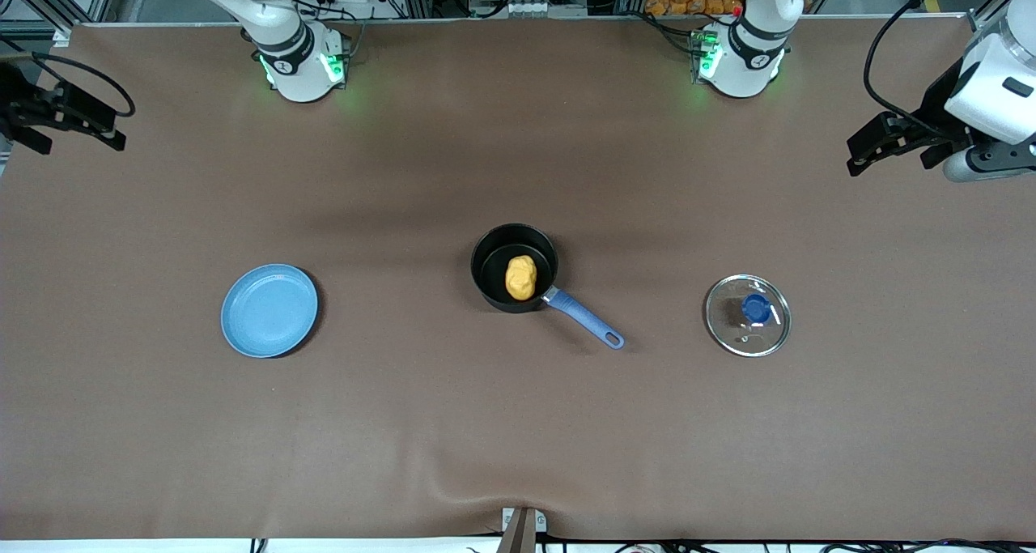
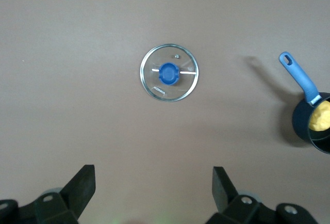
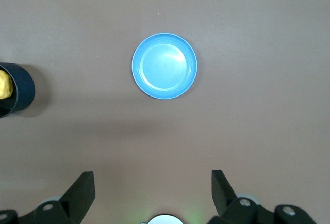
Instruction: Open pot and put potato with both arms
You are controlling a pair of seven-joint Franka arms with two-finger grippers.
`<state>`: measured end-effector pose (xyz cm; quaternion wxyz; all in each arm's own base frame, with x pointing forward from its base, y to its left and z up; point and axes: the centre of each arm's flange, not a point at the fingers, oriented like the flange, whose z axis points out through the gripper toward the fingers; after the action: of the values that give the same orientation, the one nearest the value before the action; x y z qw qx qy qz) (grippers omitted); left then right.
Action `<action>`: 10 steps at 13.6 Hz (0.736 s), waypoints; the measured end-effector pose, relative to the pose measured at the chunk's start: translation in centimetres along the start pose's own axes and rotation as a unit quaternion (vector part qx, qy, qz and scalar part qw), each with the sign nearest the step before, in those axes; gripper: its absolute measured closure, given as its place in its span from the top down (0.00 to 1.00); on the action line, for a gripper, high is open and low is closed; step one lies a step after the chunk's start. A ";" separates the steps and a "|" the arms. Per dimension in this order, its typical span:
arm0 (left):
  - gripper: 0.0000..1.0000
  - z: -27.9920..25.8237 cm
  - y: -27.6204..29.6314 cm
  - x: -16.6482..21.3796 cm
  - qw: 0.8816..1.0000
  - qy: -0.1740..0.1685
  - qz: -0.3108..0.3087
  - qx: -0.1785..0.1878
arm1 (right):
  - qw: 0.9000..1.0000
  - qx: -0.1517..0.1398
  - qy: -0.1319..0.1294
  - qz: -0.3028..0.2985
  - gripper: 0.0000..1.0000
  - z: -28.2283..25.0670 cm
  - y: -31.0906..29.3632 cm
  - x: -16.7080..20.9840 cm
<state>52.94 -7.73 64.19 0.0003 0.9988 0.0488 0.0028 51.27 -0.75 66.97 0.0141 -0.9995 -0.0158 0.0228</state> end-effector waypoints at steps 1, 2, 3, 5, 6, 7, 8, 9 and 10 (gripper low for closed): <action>1.00 0.0 0.0 0.0 1.000 0.000 0.000 -0.001 | 1.000 -0.001 0.000 -0.001 1.00 0.0 0.0 0.0; 1.00 0.0 0.0 0.0 1.000 -0.001 0.000 -0.002 | 1.000 -0.002 -0.002 -0.003 1.00 0.2 0.0 0.0; 1.00 0.0 0.0 0.0 1.000 -0.001 0.000 -0.002 | 1.000 -0.002 -0.004 -0.003 1.00 0.3 -0.1 0.0; 1.00 0.0 0.0 0.0 1.000 -0.001 0.001 -0.002 | 1.000 -0.003 -0.004 -0.004 1.00 0.4 -0.1 0.0; 1.00 0.0 0.1 0.0 1.000 -0.001 0.002 -0.003 | 1.000 -0.003 -0.004 -0.004 1.00 0.4 -0.1 0.0; 1.00 0.0 0.1 0.0 1.000 -0.001 0.002 -0.004 | 1.000 -0.003 -0.004 -0.004 1.00 0.4 -0.2 0.0; 1.00 0.0 0.1 0.0 1.000 -0.001 0.002 -0.004 | 1.000 -0.003 -0.003 -0.005 1.00 0.4 -0.2 0.0; 1.00 0.0 0.1 0.0 1.000 -0.001 0.002 -0.004 | 1.000 -0.003 -0.003 -0.005 1.00 0.4 -0.3 0.0; 1.00 0.0 0.1 0.0 1.000 -0.001 0.002 -0.004 | 1.000 -0.003 -0.003 -0.006 1.00 0.4 -0.3 0.0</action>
<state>52.93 -7.81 64.20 0.0042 0.9989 0.0466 0.0019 51.28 -0.43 66.61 0.0110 -0.9994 -0.0216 0.0259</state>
